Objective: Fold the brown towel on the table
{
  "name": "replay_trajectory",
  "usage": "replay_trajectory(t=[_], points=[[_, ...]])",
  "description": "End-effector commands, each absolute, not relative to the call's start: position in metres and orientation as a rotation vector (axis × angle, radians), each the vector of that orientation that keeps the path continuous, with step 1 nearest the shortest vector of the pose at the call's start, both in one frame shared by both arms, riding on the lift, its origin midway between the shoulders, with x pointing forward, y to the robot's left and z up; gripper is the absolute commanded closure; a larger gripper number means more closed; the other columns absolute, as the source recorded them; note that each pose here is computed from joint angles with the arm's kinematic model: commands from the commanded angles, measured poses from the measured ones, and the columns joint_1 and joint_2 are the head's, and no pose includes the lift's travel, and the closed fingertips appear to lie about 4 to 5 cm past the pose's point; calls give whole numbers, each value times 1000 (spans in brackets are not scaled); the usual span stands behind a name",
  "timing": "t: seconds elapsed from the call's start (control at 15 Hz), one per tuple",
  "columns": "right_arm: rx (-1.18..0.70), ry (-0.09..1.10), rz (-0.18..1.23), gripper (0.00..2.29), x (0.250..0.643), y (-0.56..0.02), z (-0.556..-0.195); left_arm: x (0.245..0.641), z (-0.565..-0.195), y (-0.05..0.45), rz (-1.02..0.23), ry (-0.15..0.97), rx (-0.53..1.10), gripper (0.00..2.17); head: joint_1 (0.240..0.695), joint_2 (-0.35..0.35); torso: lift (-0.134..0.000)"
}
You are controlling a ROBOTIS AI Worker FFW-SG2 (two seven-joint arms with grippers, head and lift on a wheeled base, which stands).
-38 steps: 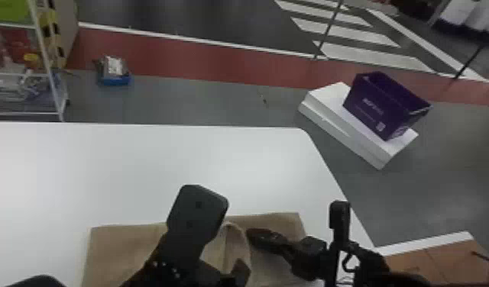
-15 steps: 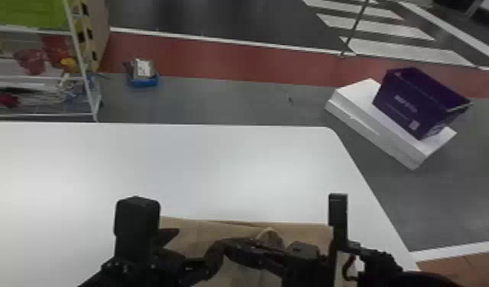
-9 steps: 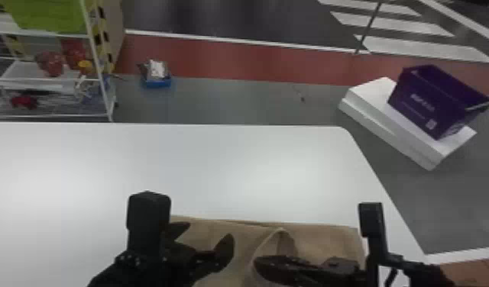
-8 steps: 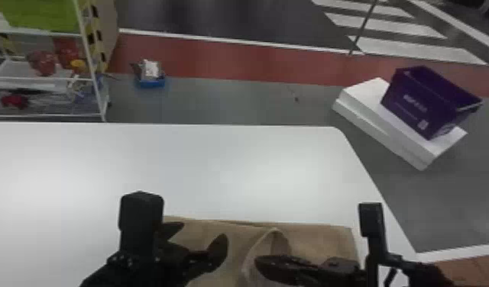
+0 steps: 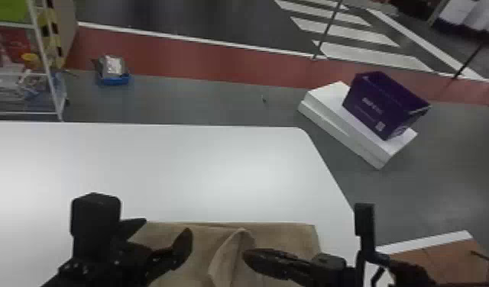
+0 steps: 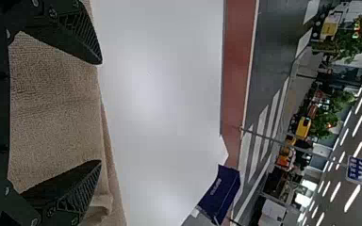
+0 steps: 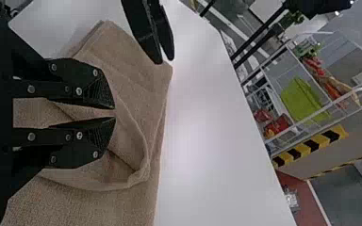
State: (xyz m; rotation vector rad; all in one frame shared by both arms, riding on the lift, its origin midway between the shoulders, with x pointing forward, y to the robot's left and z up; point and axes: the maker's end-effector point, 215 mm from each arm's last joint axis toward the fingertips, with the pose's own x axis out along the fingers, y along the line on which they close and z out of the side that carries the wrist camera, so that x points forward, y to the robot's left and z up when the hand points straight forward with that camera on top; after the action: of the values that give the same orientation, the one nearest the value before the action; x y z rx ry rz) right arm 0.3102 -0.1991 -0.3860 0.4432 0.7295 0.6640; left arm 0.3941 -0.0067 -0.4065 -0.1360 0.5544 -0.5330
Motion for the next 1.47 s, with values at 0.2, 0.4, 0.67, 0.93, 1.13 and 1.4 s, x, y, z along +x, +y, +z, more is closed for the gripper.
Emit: replay_trajectory(t=[0.2, 0.4, 0.67, 0.93, 1.13, 1.4], points=[[456, 741, 775, 947, 294, -151, -379, 401, -421, 3, -505, 544, -119, 161, 695, -293, -124], [409, 808, 811, 947, 285, -119, -400, 403, -426, 2, -504, 542, -113, 171, 695, -244, -124], [299, 883, 751, 947, 283, -119, -433, 401, -425, 4, -505, 537, -112, 171, 695, -194, -124], [230, 875, 626, 947, 286, -155, -436, 400, -424, 5, -501, 533, -112, 174, 695, -214, -124], [231, 898, 504, 947, 285, -193, -444, 400, -423, 5, -501, 532, -114, 188, 695, -252, -124], [244, 927, 308, 947, 282, -262, -452, 400, -418, 5, -502, 516, -117, 188, 695, -341, -124]])
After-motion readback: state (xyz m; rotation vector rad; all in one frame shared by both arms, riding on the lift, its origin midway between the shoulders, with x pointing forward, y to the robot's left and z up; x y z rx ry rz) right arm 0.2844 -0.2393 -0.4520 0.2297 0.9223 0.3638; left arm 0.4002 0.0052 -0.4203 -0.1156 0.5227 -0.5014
